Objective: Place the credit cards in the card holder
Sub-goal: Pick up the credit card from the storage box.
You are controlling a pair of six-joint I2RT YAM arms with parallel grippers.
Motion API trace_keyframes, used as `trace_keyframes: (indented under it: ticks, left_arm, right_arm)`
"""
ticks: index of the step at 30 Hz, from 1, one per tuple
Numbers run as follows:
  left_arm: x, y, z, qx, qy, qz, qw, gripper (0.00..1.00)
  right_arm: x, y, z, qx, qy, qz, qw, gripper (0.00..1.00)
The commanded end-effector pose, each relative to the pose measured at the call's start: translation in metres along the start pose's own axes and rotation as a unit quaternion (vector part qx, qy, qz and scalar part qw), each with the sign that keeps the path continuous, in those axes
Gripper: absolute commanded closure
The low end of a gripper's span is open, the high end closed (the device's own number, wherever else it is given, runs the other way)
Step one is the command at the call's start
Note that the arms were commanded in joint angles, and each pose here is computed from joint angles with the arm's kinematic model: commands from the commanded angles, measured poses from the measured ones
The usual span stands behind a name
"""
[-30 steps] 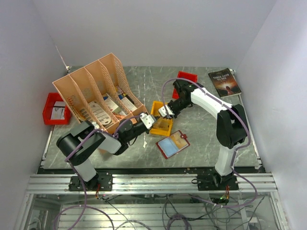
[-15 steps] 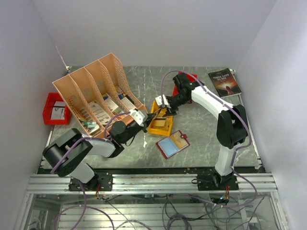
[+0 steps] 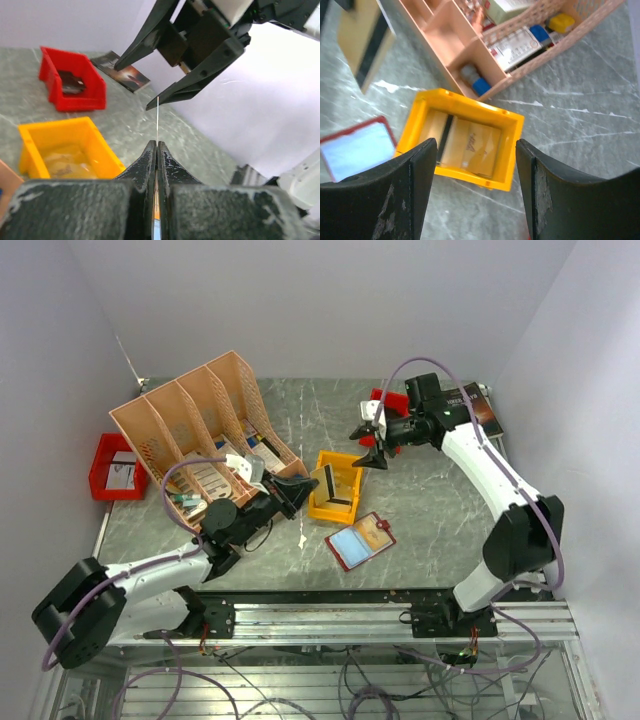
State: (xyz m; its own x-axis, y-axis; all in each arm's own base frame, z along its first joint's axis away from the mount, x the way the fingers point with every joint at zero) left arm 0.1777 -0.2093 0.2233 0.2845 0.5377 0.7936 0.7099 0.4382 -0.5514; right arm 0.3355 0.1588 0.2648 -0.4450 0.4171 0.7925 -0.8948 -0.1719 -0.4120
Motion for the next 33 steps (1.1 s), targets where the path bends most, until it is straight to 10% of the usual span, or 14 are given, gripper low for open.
trace_keyframes:
  ticks: [1, 11, 14, 22, 33]
  left_arm:
    - [-0.004, -0.012, 0.01, 0.004, 0.04, 0.139, 0.989, 0.93]
    - [-0.017, -0.026, 0.02, -0.042, 0.086, 0.238, 0.967, 0.93]
    - [-0.021, -0.027, 0.021, -0.049, 0.097, 0.24, 0.965, 0.93]
    - [-0.035, -0.024, 0.02, -0.063, 0.133, 0.236, 0.961, 0.93]
    - [-0.046, -0.024, 0.011, -0.091, 0.169, 0.234, 0.953, 0.93]
  right_arm:
    - [0.024, 0.029, 0.009, 0.018, -0.047, -0.088, 0.995, 0.36]
    - [0.013, 0.092, 0.004, 0.17, -0.07, -0.298, 0.937, 0.33]
    - [0.011, 0.101, 0.002, 0.161, -0.076, -0.318, 0.931, 0.02]
    - [0.016, 0.113, -0.002, 0.107, -0.123, -0.35, 0.922, 0.0]
    - [0.009, 0.116, -0.008, 0.132, -0.169, -0.422, 0.881, 0.41]
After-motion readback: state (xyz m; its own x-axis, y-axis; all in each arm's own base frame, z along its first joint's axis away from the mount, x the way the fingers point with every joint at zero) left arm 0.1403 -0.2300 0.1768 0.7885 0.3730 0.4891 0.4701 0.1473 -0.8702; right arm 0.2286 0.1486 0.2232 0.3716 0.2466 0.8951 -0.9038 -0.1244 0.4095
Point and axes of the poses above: each gripper's point midway between its finger pads, its own z axis back along the fingers, its own y axis along the line the jaws close on, x = y × z, the point moved 10 cm from there along z, back along the fingers, and after that the axes turned 10 degrees about z, right-handed, at the moved point
